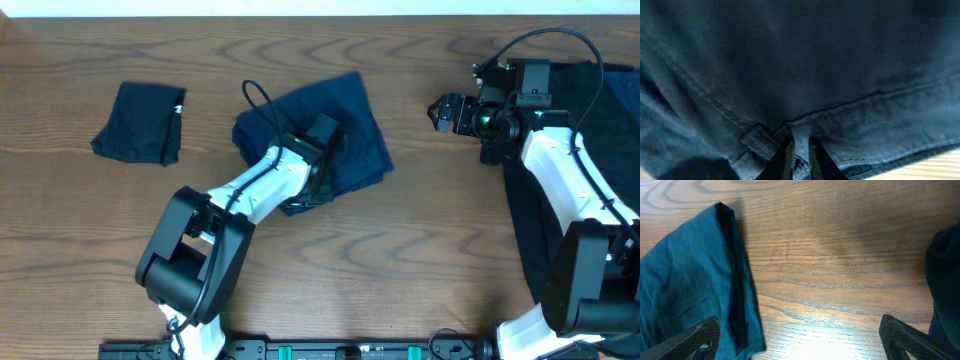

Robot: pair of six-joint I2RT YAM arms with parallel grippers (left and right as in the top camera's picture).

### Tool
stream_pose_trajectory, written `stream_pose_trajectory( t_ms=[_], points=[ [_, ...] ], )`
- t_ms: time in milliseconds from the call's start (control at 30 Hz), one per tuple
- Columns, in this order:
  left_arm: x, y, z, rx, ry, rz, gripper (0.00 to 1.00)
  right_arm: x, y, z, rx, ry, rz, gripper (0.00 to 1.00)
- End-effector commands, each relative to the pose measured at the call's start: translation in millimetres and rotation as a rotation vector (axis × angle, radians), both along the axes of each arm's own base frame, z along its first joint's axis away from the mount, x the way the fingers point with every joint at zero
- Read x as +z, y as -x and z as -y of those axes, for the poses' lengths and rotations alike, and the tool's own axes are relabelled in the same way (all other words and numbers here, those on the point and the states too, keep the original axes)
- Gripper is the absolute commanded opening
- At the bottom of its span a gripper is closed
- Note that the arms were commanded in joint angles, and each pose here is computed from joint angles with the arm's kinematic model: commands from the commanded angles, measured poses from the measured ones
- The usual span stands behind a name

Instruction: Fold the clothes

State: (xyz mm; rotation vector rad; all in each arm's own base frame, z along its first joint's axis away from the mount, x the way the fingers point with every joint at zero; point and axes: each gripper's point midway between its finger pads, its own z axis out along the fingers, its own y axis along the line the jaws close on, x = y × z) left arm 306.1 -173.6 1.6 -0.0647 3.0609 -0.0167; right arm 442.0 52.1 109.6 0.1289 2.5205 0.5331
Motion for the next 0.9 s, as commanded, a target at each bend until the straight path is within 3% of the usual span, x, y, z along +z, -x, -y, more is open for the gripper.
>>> stream_pose_trajectory(
  t_ms=[0, 433, 633, 700, 767, 867],
  points=[
    [-5, 1, -22, -0.007, -0.063, -0.024, 0.14, 0, 0, 2, -0.003, 0.002, 0.0, 0.99],
    [51, -15, -78, 0.159, -0.011, 0.051, 0.17, 0, 0, 2, -0.003, 0.002, 0.0, 0.99],
    [85, -19, -80, 0.186, 0.039, 0.139, 0.73, 0, 0, 2, -0.003, 0.002, 0.0, 0.99],
    [87, -19, -80, 0.193, 0.042, 0.144, 0.86, 0, 0, 3, -0.003, 0.002, 0.0, 0.99],
    [85, -19, -81, 0.2, 0.038, 0.139, 0.95, 0, 0, 2, -0.003, 0.002, 0.0, 0.99],
    [77, -19, -88, 0.253, -0.004, 0.132, 0.98, 0, 0, 2, -0.003, 0.002, 0.0, 0.99]
  ],
)
